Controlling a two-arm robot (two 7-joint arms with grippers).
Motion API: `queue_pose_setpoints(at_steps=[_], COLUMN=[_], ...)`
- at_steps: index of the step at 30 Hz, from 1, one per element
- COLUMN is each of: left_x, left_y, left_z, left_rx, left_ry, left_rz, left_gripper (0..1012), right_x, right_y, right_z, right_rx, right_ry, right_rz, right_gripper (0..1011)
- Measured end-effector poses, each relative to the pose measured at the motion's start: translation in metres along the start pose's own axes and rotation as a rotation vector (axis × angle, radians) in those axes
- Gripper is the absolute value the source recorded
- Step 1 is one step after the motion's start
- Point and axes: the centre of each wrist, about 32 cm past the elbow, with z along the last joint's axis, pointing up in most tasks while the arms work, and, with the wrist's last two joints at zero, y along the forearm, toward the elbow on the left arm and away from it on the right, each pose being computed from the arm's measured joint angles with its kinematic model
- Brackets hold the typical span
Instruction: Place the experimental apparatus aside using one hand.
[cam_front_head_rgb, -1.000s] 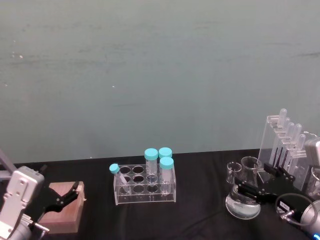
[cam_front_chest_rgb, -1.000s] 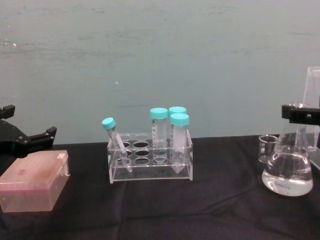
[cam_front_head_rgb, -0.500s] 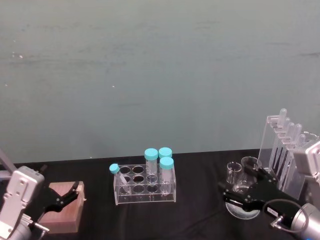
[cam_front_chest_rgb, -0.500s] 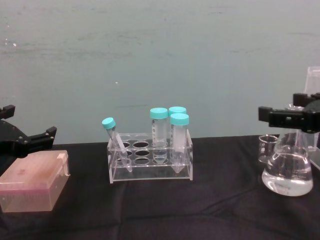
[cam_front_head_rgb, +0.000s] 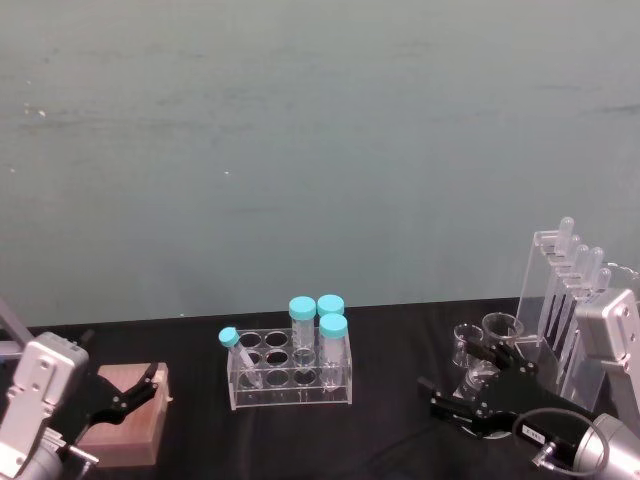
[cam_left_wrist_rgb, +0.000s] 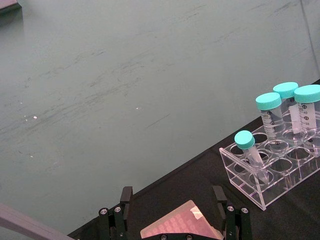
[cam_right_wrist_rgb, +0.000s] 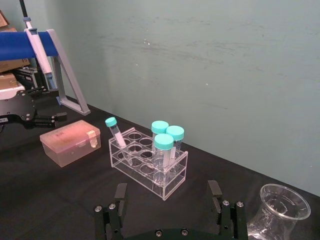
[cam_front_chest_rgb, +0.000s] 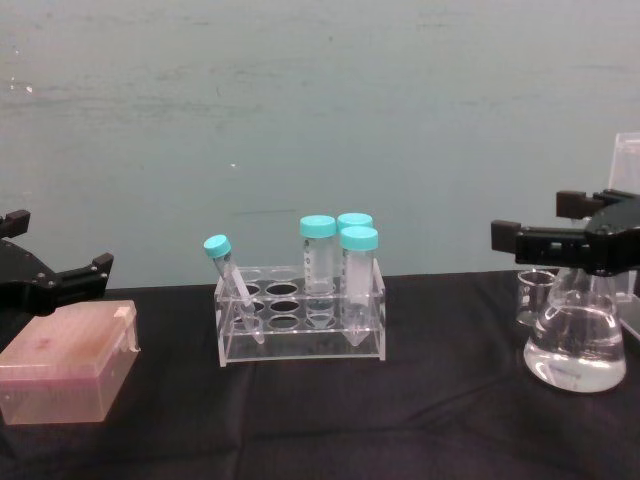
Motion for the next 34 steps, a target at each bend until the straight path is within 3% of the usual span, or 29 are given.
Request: queue_pose_setpoints(at_steps=[34], left_x=[0.0000], left_y=[0.0000], left_z=[0.0000], left_rx=[0.000], left_ry=[0.000], left_rz=[0.000], left_gripper=[1000], right_x=[-0.0003], right_y=[-0.0008], right_z=[-0.0004], right_rx=[-0.002], right_ry=[0.009], right_rz=[0.001], right_gripper=[1002])
